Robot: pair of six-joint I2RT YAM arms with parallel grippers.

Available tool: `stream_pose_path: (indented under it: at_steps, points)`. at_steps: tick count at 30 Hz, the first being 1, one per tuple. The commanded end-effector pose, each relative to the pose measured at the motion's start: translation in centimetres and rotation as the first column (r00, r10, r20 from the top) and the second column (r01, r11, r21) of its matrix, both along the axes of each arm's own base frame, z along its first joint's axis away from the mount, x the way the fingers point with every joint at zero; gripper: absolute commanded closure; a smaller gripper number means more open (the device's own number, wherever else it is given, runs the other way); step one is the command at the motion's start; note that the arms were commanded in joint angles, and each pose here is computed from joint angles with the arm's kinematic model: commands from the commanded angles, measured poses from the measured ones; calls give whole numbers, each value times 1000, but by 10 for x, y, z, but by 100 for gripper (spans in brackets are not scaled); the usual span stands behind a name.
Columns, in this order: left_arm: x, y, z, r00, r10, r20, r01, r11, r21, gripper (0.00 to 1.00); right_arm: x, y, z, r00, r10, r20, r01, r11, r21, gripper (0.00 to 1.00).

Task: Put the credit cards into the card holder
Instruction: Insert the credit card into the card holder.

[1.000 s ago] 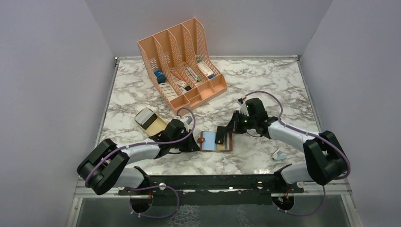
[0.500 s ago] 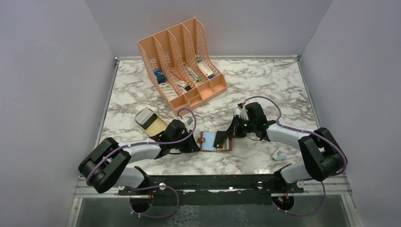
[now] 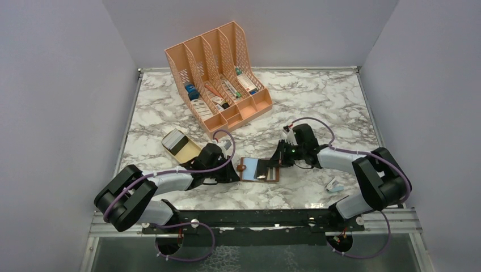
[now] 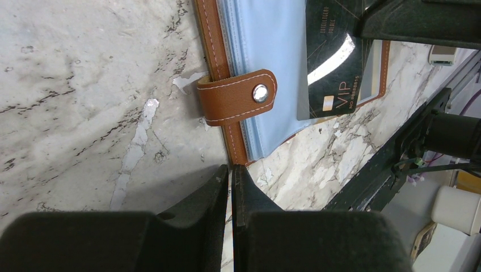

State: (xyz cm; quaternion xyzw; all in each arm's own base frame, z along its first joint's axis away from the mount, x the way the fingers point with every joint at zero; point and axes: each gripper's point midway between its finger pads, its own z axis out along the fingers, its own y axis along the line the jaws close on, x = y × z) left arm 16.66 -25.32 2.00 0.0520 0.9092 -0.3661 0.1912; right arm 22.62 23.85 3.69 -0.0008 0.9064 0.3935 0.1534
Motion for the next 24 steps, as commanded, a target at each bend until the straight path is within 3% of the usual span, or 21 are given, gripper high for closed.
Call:
stream_pose_path:
  at_steps: [1,24]
  points:
    - [5,0,0,1000,12,28,-12,1000,5,89,-9,-2,-12,999,32,-22,-32,999,-2,99]
    - [-2,-5,6,1000,9,28,-8,1000,-20,90,6,9,-10,997,74,-15,-74,997,-10,99]
